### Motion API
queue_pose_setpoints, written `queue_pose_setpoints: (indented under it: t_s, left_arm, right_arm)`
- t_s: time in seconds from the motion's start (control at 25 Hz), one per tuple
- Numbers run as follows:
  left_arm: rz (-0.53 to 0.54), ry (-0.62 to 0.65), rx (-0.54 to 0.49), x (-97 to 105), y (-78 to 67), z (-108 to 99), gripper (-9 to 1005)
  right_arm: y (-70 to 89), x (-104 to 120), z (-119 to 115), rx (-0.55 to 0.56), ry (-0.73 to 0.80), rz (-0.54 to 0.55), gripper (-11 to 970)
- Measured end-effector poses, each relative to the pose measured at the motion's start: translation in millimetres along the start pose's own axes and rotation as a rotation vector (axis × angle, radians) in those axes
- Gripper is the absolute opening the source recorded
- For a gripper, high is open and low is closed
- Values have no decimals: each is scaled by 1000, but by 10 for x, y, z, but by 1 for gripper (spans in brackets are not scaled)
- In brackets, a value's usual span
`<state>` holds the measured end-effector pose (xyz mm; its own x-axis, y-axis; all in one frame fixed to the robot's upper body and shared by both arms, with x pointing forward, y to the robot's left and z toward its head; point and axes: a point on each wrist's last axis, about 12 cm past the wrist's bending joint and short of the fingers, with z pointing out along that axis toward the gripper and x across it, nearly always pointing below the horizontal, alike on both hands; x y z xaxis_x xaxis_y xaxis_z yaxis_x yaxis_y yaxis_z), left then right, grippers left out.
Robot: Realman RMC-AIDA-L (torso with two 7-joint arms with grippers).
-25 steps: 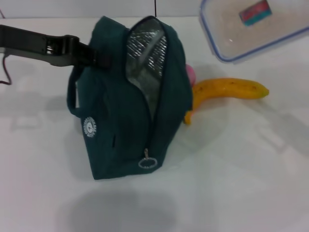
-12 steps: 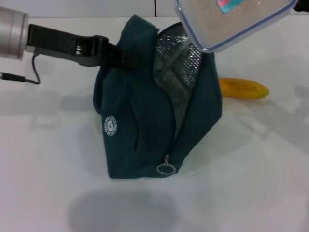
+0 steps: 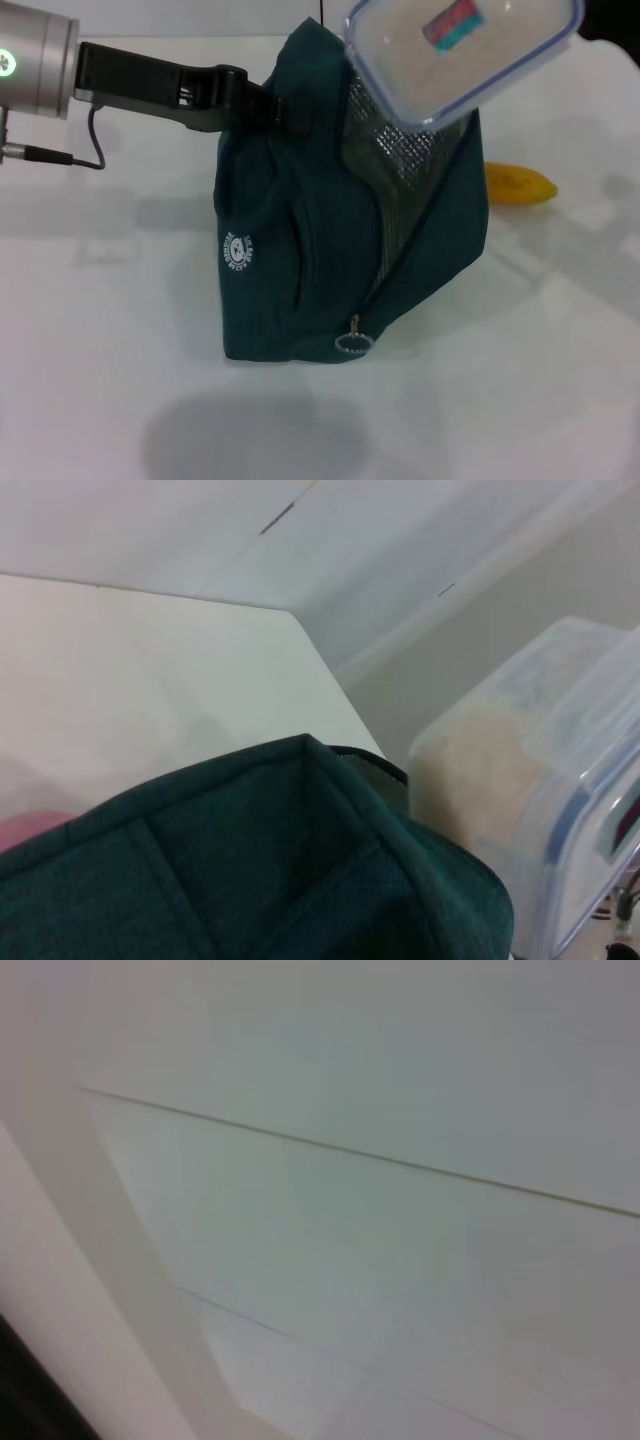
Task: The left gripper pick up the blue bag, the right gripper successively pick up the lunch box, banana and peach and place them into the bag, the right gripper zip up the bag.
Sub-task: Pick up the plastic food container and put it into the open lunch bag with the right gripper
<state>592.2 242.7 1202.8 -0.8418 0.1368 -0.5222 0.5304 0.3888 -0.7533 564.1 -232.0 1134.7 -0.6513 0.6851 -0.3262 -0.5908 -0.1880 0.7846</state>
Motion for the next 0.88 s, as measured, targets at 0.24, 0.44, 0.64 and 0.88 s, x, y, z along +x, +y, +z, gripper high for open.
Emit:
queue_pose_setpoints:
  t_s: [0.24, 0.44, 0.64, 0.88]
  left_arm:
    - [-5, -10, -1, 7, 11, -19, 40]
    - [-9, -15, -2, 18, 19, -29, 40]
    - [-13, -12, 11, 11, 18, 3, 39]
    - [-19, -27, 23, 12, 54, 18, 39]
  right_arm:
    - [-98, 78, -40, 86, 50, -22, 124]
    - [-160, 140, -47, 138, 105, -33, 130]
    - [-241, 207, 1, 195, 182, -47, 137]
    - [-355, 331, 189, 259, 349, -60, 145]
